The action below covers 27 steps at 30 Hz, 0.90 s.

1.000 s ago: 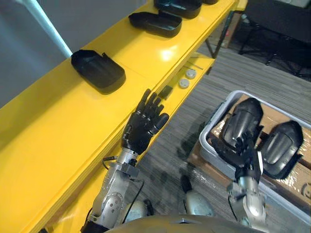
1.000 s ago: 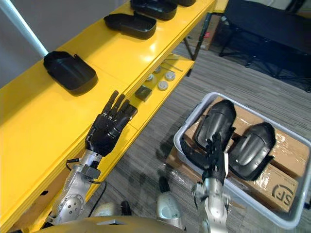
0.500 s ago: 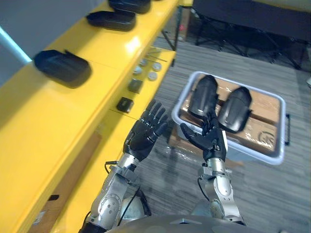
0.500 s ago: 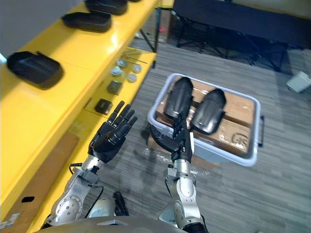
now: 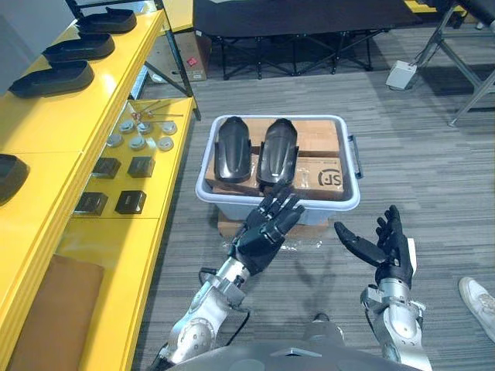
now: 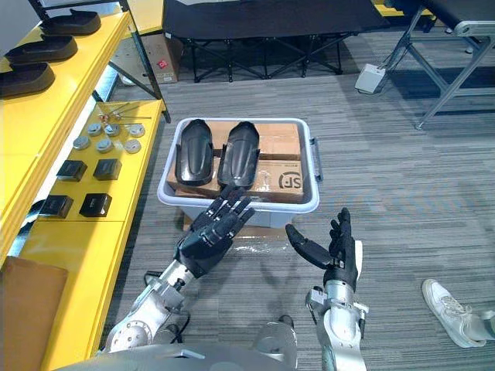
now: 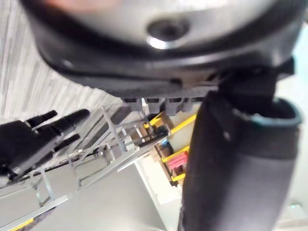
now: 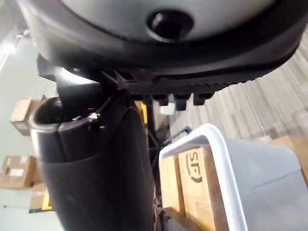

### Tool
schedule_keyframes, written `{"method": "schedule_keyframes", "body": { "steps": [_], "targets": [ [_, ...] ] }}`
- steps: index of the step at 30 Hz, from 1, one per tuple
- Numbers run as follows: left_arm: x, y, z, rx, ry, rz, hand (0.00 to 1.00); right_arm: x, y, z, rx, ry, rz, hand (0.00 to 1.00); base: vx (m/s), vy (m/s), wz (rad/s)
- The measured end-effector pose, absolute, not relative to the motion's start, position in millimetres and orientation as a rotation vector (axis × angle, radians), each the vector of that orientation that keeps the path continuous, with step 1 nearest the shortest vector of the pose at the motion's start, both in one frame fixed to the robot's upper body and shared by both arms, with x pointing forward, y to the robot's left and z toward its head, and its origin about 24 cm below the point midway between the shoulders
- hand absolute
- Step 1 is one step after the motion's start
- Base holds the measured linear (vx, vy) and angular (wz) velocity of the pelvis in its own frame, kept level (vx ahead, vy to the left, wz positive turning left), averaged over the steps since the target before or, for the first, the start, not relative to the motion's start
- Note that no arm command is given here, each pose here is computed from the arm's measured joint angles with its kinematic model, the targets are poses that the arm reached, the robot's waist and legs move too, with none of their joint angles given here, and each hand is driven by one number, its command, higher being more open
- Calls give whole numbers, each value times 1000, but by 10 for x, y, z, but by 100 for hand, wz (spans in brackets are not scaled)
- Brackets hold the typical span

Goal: Walk over and take three plastic housings, then place them on the shelf

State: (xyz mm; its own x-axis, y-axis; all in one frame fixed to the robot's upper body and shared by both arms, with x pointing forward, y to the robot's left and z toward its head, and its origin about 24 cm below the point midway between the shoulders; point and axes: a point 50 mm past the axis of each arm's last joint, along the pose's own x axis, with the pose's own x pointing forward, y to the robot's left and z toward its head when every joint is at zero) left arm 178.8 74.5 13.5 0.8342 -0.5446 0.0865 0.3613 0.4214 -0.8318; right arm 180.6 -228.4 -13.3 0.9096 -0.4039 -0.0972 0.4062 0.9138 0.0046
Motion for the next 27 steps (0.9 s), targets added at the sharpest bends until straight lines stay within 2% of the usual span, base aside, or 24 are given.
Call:
{"method": "schedule_keyframes", "body": {
  "steps": [3,6,9,11,14,17,23,27],
  "targets": [
    [1812,872,123,-923,196,-568,100,2070,-2329,-110,37,75,-446,100,-64,135,3],
    [1864,936,156,-853,170,-596,100,2324,-2567,-32,93,47,-560,100,-95,86,25],
    [1923,953,190,-773,150,-620,100,2702,-2907,385,135,-81,-670,100,-145,86,18],
    [1961,942,198,-767,146,-629,100,2947,-3152,848,117,-205,-732,100,-157,43,7],
    [1963,928,156,-771,162,-630,100,3068,-3436,1350,93,-327,-786,100,-90,2,3],
    [1949,938,70,-770,193,-616,100,3132,-3610,1644,99,-379,-824,100,-49,-5,2],
    [1997,932,-28,-771,194,-589,100,3295,-3709,2081,67,-399,-799,100,-42,6,3],
    [2014,924,-60,-772,197,-582,100,3372,-3745,2184,37,-348,-788,100,-42,8,4]
  ]
}}
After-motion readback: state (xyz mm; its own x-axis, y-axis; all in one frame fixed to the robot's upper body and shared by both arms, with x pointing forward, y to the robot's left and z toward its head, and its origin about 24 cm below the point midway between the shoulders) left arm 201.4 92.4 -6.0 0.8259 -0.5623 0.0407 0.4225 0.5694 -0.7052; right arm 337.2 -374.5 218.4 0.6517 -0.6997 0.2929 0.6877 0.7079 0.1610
